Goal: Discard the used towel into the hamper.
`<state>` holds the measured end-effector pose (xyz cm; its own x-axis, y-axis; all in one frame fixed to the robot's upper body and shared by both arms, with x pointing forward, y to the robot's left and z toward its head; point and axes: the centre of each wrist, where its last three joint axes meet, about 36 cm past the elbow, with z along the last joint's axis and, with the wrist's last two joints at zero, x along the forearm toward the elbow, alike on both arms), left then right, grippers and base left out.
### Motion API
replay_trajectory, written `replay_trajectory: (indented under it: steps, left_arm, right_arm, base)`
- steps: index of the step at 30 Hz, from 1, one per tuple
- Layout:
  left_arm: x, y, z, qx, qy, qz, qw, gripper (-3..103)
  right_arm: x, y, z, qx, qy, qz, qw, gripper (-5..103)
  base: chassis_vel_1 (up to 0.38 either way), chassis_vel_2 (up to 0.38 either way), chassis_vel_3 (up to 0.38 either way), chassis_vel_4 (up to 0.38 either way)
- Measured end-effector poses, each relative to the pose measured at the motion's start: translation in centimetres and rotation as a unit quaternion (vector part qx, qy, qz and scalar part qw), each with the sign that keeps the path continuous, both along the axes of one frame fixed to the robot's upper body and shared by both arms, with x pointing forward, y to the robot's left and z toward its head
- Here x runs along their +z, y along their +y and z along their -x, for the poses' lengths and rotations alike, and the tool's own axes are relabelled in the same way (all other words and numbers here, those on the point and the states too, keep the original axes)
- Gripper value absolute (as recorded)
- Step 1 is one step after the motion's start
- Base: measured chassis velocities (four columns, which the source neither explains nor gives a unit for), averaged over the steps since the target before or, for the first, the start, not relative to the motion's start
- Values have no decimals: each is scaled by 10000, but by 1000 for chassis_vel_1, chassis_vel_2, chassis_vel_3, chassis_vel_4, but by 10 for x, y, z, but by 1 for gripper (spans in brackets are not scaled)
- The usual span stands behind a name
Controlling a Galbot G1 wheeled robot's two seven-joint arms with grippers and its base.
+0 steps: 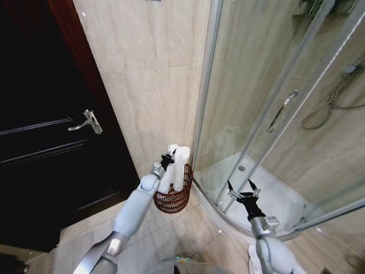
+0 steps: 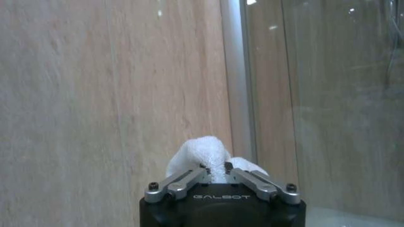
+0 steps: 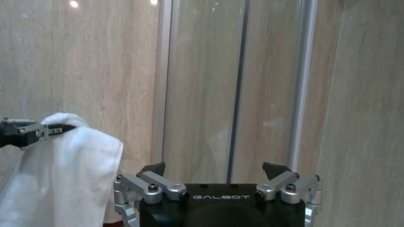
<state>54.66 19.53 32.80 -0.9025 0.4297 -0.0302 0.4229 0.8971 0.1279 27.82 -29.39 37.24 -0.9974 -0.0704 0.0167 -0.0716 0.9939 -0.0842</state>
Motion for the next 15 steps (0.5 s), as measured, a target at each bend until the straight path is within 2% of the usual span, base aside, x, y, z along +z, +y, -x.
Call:
replay_trajectory:
  steps: [15]
  left_arm:
    - [-13, 1, 0, -20, 343, -211, 9992, 2]
  right_arm:
    - [-3, -2, 1, 5, 5, -29, 10000, 100]
  base:
    - [0, 0, 0, 0]
